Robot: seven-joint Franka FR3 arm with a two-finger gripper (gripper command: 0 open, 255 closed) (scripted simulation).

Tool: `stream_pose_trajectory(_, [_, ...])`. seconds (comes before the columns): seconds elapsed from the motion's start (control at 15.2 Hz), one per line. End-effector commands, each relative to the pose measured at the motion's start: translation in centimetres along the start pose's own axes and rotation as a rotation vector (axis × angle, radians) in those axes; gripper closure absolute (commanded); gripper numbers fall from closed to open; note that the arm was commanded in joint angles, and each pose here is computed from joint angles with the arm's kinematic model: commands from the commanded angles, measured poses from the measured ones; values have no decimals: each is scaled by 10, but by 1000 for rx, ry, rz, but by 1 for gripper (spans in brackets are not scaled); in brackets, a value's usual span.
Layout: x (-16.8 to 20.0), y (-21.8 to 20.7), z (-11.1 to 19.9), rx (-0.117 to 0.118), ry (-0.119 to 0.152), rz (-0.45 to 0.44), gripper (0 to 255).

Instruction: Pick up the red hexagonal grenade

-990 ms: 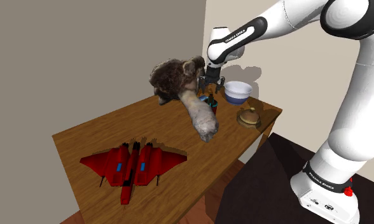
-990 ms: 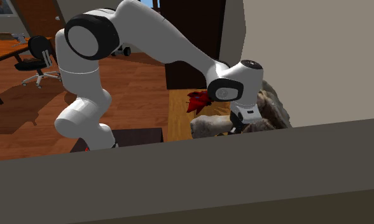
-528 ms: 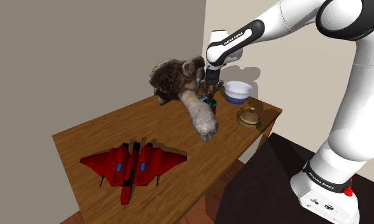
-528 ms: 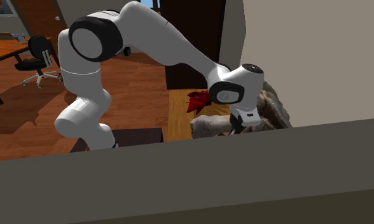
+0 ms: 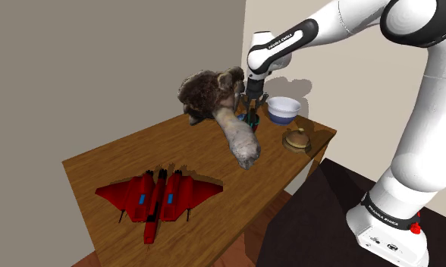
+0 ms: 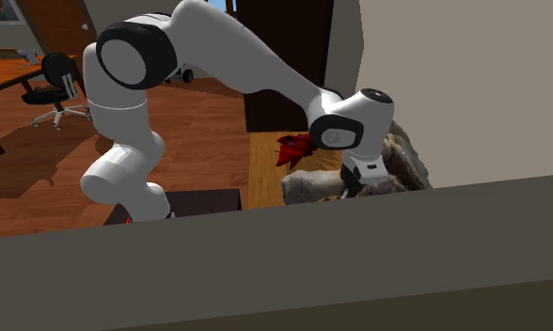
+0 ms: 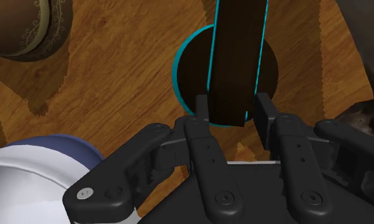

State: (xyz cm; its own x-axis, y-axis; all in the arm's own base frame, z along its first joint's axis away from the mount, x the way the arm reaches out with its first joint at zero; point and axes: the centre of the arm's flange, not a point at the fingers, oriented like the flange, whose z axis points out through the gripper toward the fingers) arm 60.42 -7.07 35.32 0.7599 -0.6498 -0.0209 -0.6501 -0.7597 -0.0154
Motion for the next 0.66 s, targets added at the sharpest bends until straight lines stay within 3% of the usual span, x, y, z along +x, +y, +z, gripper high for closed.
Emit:
stream_pose_trajectory(0.0, [-1, -1, -11, 0, 0, 0, 255])
stream_pose_trajectory(0.59, [-1, -1, -48, 0, 0, 0, 255])
